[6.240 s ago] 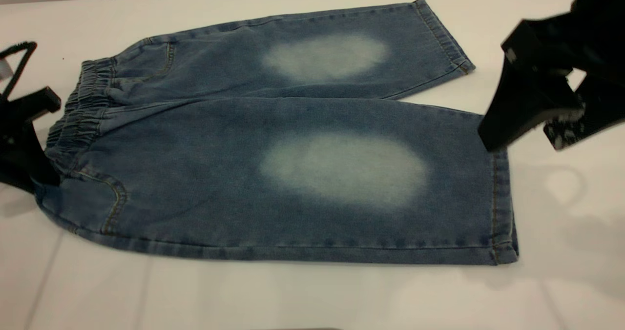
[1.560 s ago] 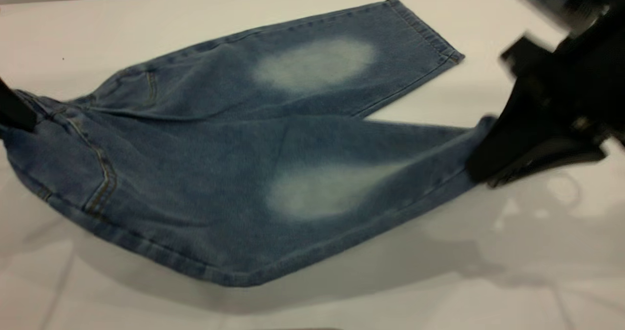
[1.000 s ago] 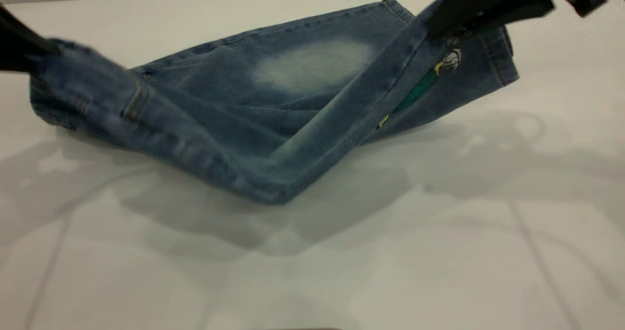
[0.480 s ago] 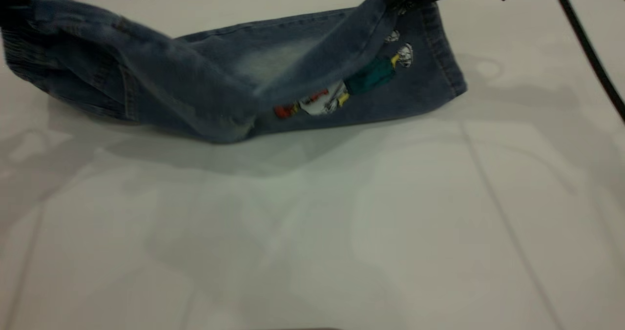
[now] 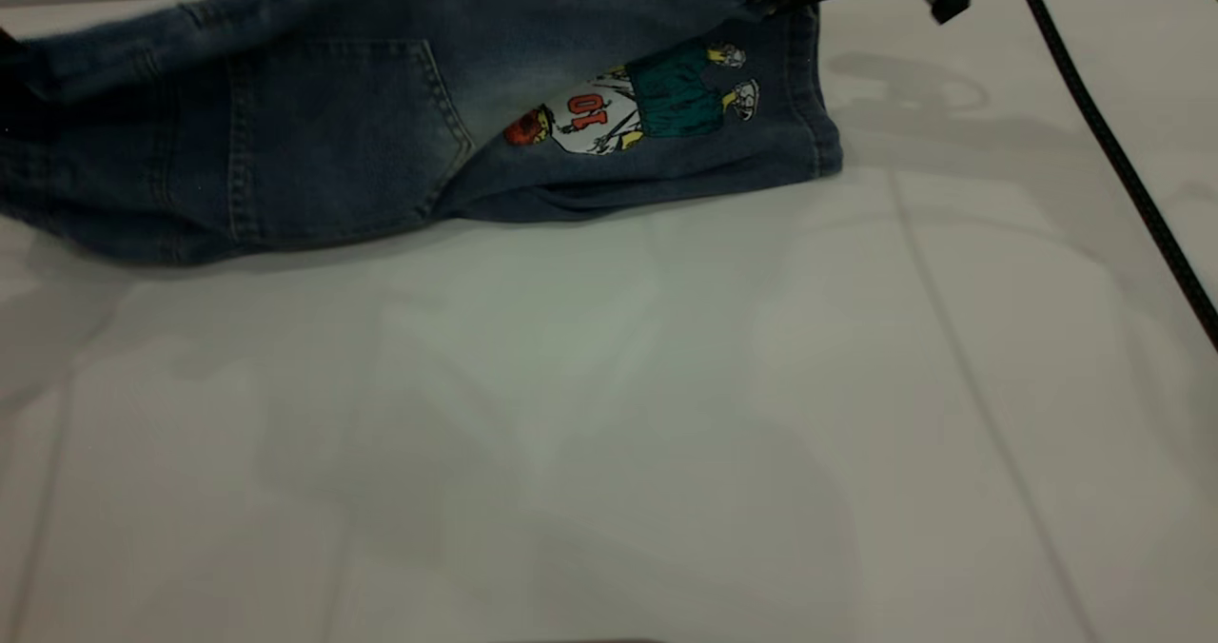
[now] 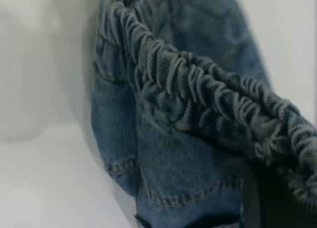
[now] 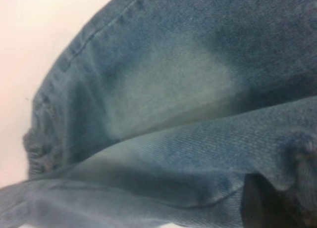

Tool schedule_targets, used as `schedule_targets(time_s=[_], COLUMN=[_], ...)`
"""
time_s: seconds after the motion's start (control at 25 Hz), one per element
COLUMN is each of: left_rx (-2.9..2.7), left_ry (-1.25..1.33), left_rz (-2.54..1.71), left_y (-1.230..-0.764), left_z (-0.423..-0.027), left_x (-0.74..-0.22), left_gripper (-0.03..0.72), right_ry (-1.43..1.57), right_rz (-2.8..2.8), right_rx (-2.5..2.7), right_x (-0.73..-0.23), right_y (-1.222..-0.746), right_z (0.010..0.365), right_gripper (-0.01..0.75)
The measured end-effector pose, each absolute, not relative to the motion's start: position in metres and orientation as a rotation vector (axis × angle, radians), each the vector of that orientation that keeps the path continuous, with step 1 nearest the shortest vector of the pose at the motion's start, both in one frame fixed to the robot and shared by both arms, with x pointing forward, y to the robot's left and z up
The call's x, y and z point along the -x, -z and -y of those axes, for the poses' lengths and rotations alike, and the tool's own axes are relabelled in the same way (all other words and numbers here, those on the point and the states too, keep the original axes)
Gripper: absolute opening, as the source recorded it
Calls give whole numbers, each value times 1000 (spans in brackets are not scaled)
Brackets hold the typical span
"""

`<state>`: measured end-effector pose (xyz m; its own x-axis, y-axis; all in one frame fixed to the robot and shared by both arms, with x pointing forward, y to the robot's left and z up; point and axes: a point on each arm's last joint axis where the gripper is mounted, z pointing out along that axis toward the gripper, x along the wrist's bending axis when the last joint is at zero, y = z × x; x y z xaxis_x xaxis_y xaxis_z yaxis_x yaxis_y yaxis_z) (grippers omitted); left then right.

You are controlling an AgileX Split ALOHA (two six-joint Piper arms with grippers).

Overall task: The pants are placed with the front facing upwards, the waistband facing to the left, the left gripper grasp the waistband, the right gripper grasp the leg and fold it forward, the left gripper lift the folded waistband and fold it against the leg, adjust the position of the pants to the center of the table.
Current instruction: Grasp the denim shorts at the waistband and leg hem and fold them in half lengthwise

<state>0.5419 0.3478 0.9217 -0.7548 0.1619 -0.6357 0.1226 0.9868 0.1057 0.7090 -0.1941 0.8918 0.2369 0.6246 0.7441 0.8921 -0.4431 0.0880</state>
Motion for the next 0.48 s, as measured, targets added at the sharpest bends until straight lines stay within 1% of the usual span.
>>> schedule_targets(time_s=[0.2,0.48], left_rx=[-195,-288], left_ry=[-62,-99], left_rz=[-2471,-2444], left_y=[-906,-903], left_z=[-350,-355], left_x=[-555,-577], left_gripper=[87,90], right_ry=[1035,1079], right_rz=[1349,1318], right_rx=[2189,2255], right_x=[-711,-717], right_y=[-880,-877], right_z=[194,198], right_gripper=[27,27])
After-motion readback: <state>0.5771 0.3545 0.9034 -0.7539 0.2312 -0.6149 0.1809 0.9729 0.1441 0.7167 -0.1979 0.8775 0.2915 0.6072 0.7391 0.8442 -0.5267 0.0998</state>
